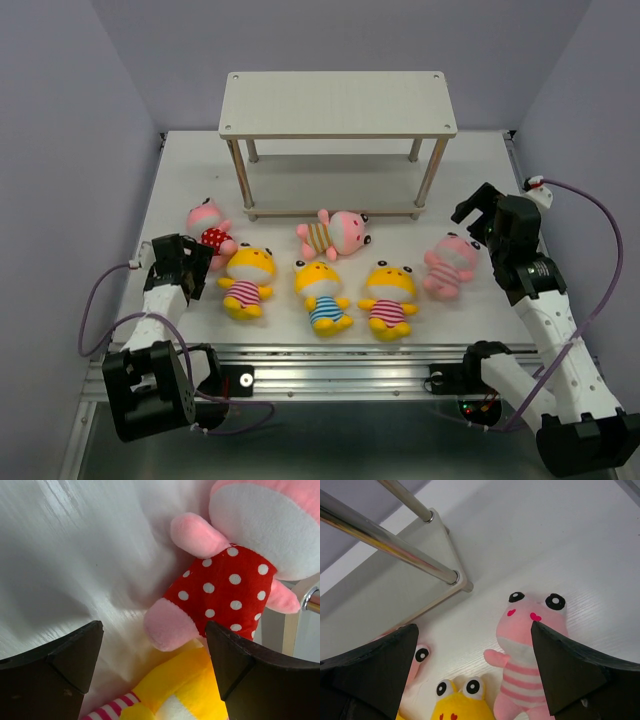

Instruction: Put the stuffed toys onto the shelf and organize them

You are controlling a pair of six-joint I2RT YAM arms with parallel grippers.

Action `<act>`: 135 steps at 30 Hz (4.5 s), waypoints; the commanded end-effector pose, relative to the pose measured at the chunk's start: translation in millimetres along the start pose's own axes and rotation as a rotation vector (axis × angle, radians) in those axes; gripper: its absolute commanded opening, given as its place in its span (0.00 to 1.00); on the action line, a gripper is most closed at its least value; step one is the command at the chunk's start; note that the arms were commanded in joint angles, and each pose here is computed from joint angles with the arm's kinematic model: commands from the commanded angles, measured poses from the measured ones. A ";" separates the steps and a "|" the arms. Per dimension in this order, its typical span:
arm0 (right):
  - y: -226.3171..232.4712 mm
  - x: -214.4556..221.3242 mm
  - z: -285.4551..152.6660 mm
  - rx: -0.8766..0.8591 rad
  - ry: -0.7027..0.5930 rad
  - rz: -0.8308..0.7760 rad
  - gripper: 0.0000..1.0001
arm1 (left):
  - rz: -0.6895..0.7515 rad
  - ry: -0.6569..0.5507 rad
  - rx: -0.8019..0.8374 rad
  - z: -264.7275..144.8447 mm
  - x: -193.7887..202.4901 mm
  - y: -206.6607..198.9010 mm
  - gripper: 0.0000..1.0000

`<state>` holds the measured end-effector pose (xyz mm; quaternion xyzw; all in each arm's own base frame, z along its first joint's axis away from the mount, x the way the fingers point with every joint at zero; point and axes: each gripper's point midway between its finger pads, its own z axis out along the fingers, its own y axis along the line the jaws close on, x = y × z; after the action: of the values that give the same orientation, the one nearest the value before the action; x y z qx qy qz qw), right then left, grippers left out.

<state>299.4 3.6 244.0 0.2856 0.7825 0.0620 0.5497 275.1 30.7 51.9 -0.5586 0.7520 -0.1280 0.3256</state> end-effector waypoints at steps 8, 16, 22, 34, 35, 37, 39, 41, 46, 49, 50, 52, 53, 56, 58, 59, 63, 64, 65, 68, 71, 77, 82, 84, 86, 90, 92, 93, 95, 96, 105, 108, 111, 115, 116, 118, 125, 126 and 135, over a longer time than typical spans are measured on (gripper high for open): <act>3.1 -14.9 -1.4 -0.009 -0.066 0.023 1.00 | -0.027 0.031 0.058 9.3 10.2 2.8 0.86; 2.7 -15.0 -1.5 -0.007 -0.068 0.031 1.00 | -0.035 0.040 0.101 15.2 13.0 0.0 0.55; 5.1 -12.3 -2.3 -0.026 -0.057 0.026 1.00 | -0.030 0.053 0.116 19.6 13.9 -5.0 0.40; 1.5 -13.5 -4.1 -0.016 -0.068 0.013 1.00 | 0.065 -0.068 0.138 -5.0 -18.0 -24.3 0.00; 1.4 -12.8 -3.9 -0.017 -0.066 0.012 1.00 | 0.069 -0.079 0.135 -9.7 -20.5 -24.3 0.00; 1.4 -11.9 -3.7 -0.018 -0.063 0.010 1.00 | 0.089 -0.126 0.178 -28.7 -31.6 -36.2 0.00; 1.1 -10.8 -3.7 -0.019 -0.061 0.010 1.00 | 0.105 -0.170 0.215 -45.4 -40.5 -46.2 0.00; 1.3 -9.9 -3.2 -0.020 -0.058 0.007 1.00 | 0.119 -0.185 0.228 -57.3 -44.7 -51.5 0.00; 1.5 -10.1 -3.9 -0.025 -0.058 -0.006 1.00 | 0.205 -0.181 0.323 -84.3 -41.8 -68.8 0.00; 1.1 -10.5 -5.3 -0.028 -0.062 -0.007 1.00 | 0.259 -0.148 0.425 -100.3 -31.9 -84.0 0.00; 1.2 -9.9 -5.8 -0.030 -0.060 -0.006 1.00 | 0.279 -0.140 0.453 -105.0 -29.2 -88.3 0.00; 0.5 -8.9 -6.3 -0.032 -0.060 -0.009 1.00 | 0.330 -0.103 0.548 -123.4 -19.0 -102.8 0.00; 0.8 -9.4 -7.0 -0.034 -0.061 -0.008 1.00 | 0.365 -0.068 0.596 -131.2 -9.9 -108.0 0.00; 0.3 -9.0 -8.2 -0.038 -0.064 -0.008 1.00 | 0.420 -0.032 0.697 -153.6 2.2 -119.2 0.00; 0.1 -10.0 -10.1 -0.041 -0.069 -0.009 1.00 | 0.456 -0.022 0.740 -163.7 8.2 -123.0 0.00; 0.0 -10.3 -10.6 -0.043 -0.071 -0.011 1.00 | 0.474 -0.007 0.765 -169.0 11.9 -125.6 0.00; 0.1 -12.1 -13.1 -0.048 -0.080 -0.009 1.00 | 0.511 0.035 0.790 -169.6 24.8 -128.1 0.00; 0.1 -12.0 -13.6 -0.050 -0.080 -0.008 1.00 | 0.522 0.065 0.810 -170.4 34.0 -131.2 0.00; 0.5 -12.9 -14.1 -0.054 -0.085 -0.009 1.00 | 0.526 0.073 0.820 -171.8 38.2 -133.8 0.00; 0.8 -12.8 -14.0 -0.061 -0.091 -0.013 1.00 | 0.534 0.080 0.842 -177.8 53.4 -146.1 0.00; 1.0 -10.6 -12.5 -0.063 -0.086 -0.014 1.00 | 0.527 0.101 0.891 -186.5 65.4 -158.8 0.00; 1.4 -9.7 -10.0 -0.063 -0.082 -0.030 1.00 | 0.499 0.079 0.958 -188.2 76.9 -187.4 0.00; 2.4 -9.3 -8.9 -0.066 -0.079 -0.037 1.00 | 0.464 -0.010 1.044 -195.5 78.8 -216.5 0.00; 2.6 -10.0 -8.3 -0.065 -0.081 -0.041 1.00 | 0.455 -0.022 1.067 -195.6 79.6 -224.4 0.00; 2.5 -10.2 -7.9 -0.064 -0.082 -0.043 1.00 | 0.460 -0.028 1.095 -193.8 84.3 -235.4 0.00; 1.9 -9.0 -7.0 -0.062 -0.078 -0.047 1.00 | 0.451 -0.084 1.052 -176.9 80.0 -249.5 0.00; 0.9 -8.9 -6.2 -0.055 -0.079 -0.048 1.00 | 0.453 -0.091 1.065 -171.6 82.9 -257.2 0.00; 0.8 -9.4 -6.1 -0.054 -0.081 -0.047 1.00 | 0.455 -0.097 1.062 -168.8 83.3 -259.7 0.00; 0.5 -8.9 -5.4 -0.051 -0.079 -0.048 1.00 | 0.454 -0.116 1.031 -156.9 82.1 -263.5 0.00; 0.7 -9.5 -5.6 -0.052 -0.081 -0.049 1.00 | 0.443 -0.139 1.014 -151.7 79.0 -264.7 0.00; 1.6 -8.6 -4.6 -0.056 -0.076 -0.058 1.00 | 0.457 -0.149 0.977 -110.5 92.1 -268.2 0.00; 2.5 -9.5 -5.6 -0.061 -0.078 -0.056 1.00 | 0.471 -0.157 0.962 -98.5 95.3 -269.0 0.00; 2.7 -9.5 -5.5 -0.064 -0.080 -0.059 1.00 | 0.473 -0.180 0.926 -87.3 93.0 -268.1 0.00; 0.4 -8.2 -4.4 -0.054 -0.081 -0.057 1.00 | 0.510 -0.173 0.897 -69.7 100.7 -267.7 0.00; -0.1 -8.7 -4.2 -0.049 -0.082 -0.052 1.00 | 0.519 -0.166 0.902 -68.5 102.6 -270.0 0.00; -0.7 -9.1 -4.1 -0.046 -0.085 -0.050 1.00 | 0.518 -0.156 0.891 -62.5 105.5 -269.6 0.00; -2.1 -9.4 -4.6 -0.041 -0.089 -0.051 1.00 | 0.512 -0.182 0.850 -50.3 102.3 -269.8 0.00; -1.8 -9.3 -4.3 -0.042 -0.088 -0.053 1.00 | 0.512 -0.184 0.847 -50.0 102.2 -270.2 0.00; -3.6 -8.9 -2.7 -0.031 -0.088 -0.059 1.00 | 0.526 -0.205 0.781 -38.8 97.3 -267.9 0.00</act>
<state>292.9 0.8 240.9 0.2558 0.7801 0.0510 0.5687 426.9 -161.8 167.4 -0.1929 0.7526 -0.2655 0.5708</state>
